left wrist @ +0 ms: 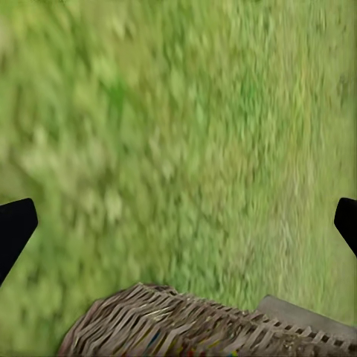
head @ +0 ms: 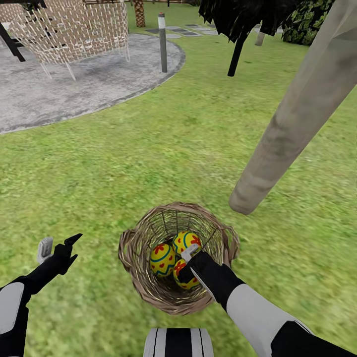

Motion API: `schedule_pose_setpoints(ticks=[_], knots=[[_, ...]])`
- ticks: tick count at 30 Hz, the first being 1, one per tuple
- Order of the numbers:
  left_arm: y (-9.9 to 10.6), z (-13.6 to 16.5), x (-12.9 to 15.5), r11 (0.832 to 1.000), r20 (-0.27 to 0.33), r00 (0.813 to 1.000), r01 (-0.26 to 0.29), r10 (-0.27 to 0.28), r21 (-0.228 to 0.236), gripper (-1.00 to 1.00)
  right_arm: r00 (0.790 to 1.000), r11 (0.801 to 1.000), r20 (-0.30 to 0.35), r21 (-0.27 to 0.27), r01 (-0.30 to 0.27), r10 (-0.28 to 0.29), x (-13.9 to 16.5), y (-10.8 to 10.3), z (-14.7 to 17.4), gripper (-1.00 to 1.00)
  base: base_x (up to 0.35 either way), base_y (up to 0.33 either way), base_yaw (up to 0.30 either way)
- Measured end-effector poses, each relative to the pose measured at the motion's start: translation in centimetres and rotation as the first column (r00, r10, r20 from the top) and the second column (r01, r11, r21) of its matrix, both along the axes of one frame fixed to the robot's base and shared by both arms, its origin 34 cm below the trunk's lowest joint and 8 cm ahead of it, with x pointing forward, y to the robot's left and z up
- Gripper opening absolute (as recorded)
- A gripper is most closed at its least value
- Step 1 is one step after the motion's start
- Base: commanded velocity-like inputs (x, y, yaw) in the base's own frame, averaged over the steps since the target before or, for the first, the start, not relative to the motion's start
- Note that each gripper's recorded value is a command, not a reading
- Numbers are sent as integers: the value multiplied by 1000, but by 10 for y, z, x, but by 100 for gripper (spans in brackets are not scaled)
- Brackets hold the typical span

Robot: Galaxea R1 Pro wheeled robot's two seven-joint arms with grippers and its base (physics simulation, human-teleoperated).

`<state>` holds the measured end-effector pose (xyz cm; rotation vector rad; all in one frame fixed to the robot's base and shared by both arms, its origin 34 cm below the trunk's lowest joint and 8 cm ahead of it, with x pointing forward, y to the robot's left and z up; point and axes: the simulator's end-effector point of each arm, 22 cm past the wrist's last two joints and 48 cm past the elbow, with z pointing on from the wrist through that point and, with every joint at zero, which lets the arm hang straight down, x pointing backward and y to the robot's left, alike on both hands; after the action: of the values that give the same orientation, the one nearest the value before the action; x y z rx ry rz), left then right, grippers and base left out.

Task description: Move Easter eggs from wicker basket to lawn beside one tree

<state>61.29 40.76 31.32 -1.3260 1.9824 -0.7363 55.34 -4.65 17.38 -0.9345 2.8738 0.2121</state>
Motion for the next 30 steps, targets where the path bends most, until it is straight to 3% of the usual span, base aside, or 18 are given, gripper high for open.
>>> schedule_pose_setpoints(ticks=[30], knots=[[-2, 20, 7, 1000, 36, 999, 2, -2, -4, 100, 1000, 1000, 23, 7, -1, 1, 9, 2, 19, -100, 0, 0, 0]])
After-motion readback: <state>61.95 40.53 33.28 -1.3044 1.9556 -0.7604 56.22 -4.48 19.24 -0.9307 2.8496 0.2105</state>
